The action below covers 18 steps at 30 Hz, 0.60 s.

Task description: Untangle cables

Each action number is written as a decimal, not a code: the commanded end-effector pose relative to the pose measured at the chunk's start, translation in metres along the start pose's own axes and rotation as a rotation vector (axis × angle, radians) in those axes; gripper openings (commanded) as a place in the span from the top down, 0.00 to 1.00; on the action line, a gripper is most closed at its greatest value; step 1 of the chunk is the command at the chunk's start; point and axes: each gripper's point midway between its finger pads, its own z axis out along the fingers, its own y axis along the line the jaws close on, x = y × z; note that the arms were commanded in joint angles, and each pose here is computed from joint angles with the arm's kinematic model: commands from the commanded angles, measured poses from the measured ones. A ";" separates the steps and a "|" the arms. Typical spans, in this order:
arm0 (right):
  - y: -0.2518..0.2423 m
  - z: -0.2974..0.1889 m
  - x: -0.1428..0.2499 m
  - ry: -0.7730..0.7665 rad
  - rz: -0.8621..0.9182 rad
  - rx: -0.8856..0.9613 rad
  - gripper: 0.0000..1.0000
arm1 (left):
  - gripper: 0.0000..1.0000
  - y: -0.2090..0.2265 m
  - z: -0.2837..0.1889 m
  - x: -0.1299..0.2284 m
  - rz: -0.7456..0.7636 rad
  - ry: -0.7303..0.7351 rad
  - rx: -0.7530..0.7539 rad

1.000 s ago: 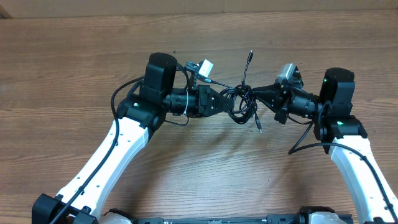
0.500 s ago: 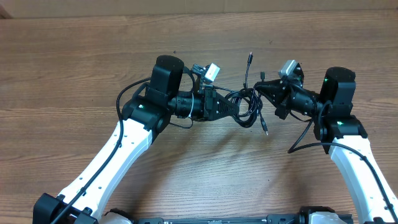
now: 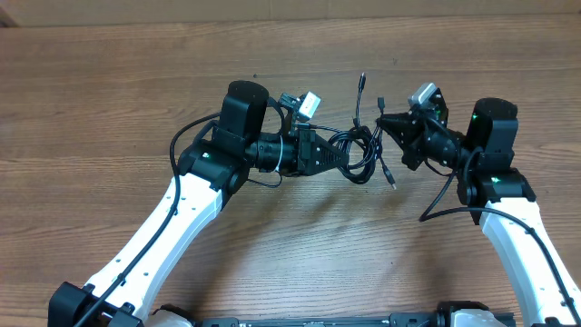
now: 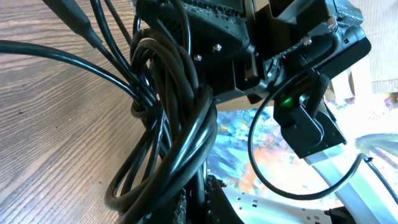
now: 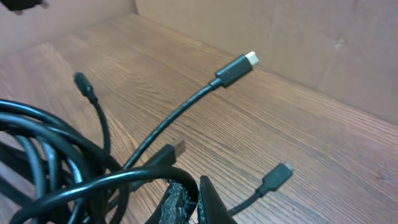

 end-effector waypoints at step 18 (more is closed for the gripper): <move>-0.043 -0.008 -0.004 0.004 0.158 0.238 0.96 | 0.96 0.021 -0.003 0.002 -0.068 -0.057 -0.160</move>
